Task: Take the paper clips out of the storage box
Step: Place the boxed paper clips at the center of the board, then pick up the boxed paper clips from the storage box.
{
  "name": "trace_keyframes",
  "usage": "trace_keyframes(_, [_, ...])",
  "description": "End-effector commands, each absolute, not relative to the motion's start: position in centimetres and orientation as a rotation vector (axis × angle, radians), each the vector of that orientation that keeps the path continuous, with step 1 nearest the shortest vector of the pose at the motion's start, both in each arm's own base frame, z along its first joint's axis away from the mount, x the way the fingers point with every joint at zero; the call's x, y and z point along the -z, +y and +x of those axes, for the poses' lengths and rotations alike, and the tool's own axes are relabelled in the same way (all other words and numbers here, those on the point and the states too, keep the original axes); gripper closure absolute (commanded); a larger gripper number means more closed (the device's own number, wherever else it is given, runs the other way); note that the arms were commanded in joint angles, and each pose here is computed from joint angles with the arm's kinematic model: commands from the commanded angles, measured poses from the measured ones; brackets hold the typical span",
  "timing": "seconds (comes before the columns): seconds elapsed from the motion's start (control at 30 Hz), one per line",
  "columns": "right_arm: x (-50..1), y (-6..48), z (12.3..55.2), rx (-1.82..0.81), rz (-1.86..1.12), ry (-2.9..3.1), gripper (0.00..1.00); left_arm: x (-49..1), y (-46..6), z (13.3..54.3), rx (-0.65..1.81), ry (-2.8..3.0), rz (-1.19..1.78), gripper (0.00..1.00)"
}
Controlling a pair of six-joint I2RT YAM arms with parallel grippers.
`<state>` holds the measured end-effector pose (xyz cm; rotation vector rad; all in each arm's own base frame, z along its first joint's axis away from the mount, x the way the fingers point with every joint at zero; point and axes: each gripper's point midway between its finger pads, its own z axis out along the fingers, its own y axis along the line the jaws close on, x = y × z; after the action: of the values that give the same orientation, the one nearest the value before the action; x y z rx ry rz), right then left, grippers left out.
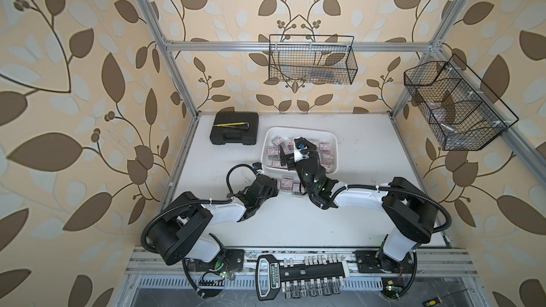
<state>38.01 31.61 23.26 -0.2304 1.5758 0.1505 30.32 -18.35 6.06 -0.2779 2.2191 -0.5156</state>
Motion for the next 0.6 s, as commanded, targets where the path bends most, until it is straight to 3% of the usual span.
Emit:
trace_keyframes(0.0, [-23.7,32.6,38.7,-0.064,-0.288,1.572,0.00,-7.3,-17.1,30.2,0.465,2.175,-0.299,0.50])
trace_keyframes(0.57, [-24.8,31.3,37.8,-0.098,-0.225,1.581,0.00,-9.0,-15.8,29.5,0.439,2.137,-0.308,0.47])
